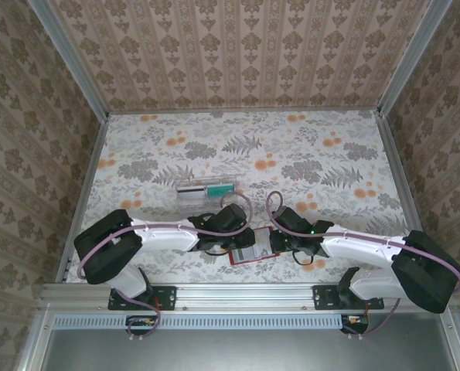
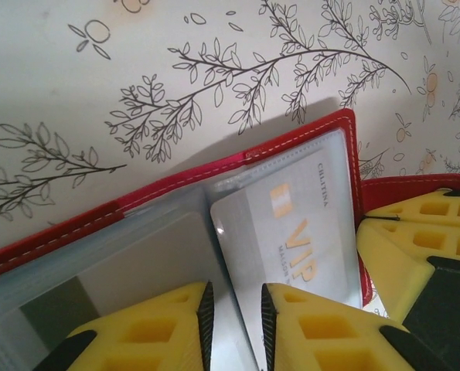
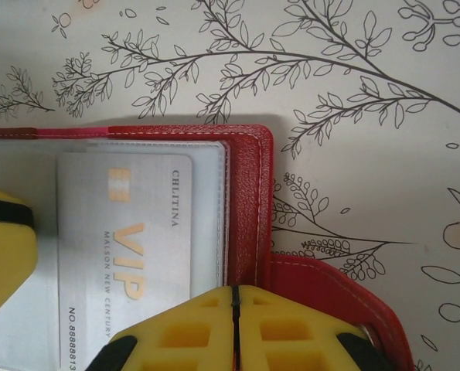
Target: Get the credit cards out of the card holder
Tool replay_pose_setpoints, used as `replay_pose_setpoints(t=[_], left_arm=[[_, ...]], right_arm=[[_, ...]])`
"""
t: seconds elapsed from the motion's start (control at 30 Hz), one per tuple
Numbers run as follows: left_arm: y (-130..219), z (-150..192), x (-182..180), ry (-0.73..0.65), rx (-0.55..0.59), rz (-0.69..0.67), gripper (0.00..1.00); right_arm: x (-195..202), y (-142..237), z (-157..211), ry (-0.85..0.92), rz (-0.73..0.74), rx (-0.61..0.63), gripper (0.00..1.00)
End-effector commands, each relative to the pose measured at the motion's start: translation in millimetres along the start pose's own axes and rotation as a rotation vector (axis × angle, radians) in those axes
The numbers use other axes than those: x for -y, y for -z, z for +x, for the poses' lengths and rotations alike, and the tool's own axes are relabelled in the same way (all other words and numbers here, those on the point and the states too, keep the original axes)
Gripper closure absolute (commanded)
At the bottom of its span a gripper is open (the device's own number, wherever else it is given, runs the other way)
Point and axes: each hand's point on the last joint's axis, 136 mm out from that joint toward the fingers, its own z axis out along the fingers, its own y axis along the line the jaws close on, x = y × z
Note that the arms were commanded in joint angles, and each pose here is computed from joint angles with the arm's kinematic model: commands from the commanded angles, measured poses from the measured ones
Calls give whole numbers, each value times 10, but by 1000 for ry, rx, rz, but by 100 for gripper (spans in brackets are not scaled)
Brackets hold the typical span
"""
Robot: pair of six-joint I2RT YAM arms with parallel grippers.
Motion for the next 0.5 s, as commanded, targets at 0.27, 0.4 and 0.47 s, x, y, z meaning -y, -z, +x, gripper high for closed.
replay_pose_setpoints(t=[0.27,0.4,0.47], left_arm=[[180,15,-137,-6,29,-23,82],[72,80,-237,11,1,-44,85],[36,99,-275,16,-8,-56,85]], right_arm=[[-114,183,-105,40,-5,22,89],[-145,188,-117,50,-2,21,89],[-147,182,-118,52,3,21,89]])
